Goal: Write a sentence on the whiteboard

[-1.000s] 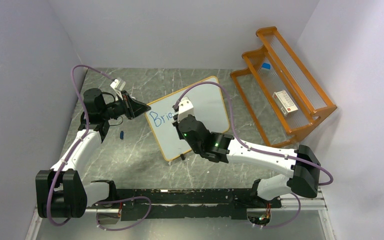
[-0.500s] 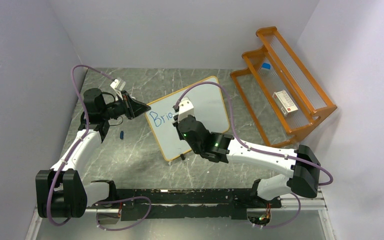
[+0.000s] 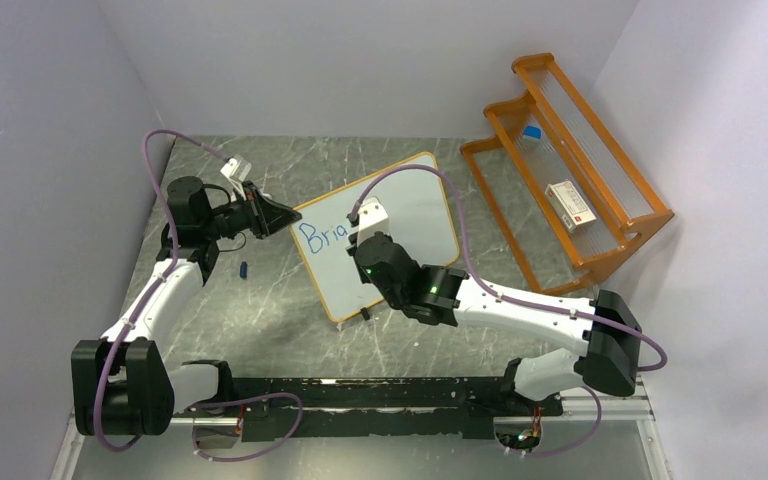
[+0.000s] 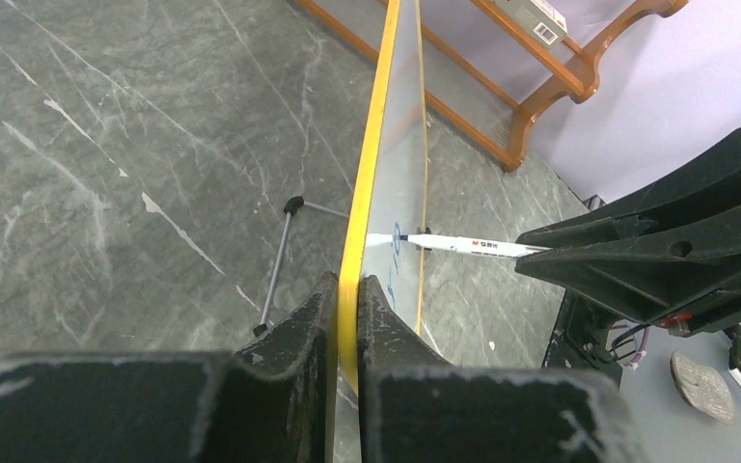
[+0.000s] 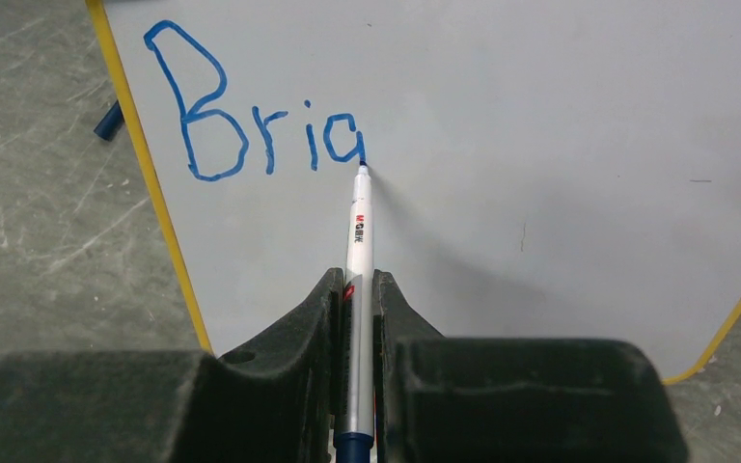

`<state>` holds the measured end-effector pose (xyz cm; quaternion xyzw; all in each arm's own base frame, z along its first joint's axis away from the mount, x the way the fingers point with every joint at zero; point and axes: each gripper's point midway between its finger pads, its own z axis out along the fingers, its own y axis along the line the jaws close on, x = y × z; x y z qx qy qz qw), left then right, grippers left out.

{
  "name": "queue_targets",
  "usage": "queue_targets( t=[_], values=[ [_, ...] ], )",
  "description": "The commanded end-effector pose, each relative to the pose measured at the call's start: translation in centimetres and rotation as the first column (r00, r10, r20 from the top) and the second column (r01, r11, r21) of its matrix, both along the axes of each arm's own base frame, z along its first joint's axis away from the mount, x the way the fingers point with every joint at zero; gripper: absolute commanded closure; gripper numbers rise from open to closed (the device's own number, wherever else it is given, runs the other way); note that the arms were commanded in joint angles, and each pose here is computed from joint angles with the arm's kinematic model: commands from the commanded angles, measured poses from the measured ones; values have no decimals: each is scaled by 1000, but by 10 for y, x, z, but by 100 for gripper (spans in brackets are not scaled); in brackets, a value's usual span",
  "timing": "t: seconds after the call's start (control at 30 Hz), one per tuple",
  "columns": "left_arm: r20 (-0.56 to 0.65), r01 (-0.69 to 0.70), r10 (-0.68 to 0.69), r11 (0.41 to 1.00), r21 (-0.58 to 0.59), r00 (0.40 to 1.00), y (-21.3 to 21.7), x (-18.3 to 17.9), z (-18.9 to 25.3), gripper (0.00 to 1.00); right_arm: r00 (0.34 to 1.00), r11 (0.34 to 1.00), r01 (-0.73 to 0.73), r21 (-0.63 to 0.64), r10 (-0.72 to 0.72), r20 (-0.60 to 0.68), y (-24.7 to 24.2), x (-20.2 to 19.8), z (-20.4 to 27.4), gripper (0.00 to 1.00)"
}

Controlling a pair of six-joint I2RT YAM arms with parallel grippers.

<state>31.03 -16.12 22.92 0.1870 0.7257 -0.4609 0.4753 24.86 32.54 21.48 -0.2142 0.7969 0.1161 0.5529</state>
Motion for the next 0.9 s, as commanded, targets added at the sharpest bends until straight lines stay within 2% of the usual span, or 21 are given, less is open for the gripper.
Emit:
queue_targets(
  t=[0.0,0.47,0.87],
  values=[
    [-104,13,-10,999,37,995,-4,-8,-31,95,999,999,-5,-32,3,-42,-6,-5,-11,100],
    [-103,13,-8,999,39,995,-4,-7,-31,95,997,998,-28,-53,24,-68,-6,-13,-17,100],
    [-105,12,-8,999,39,994,-4,-7,-32,95,995,997,-76,-24,74,-67,8,-21,-10,100]
  ],
)
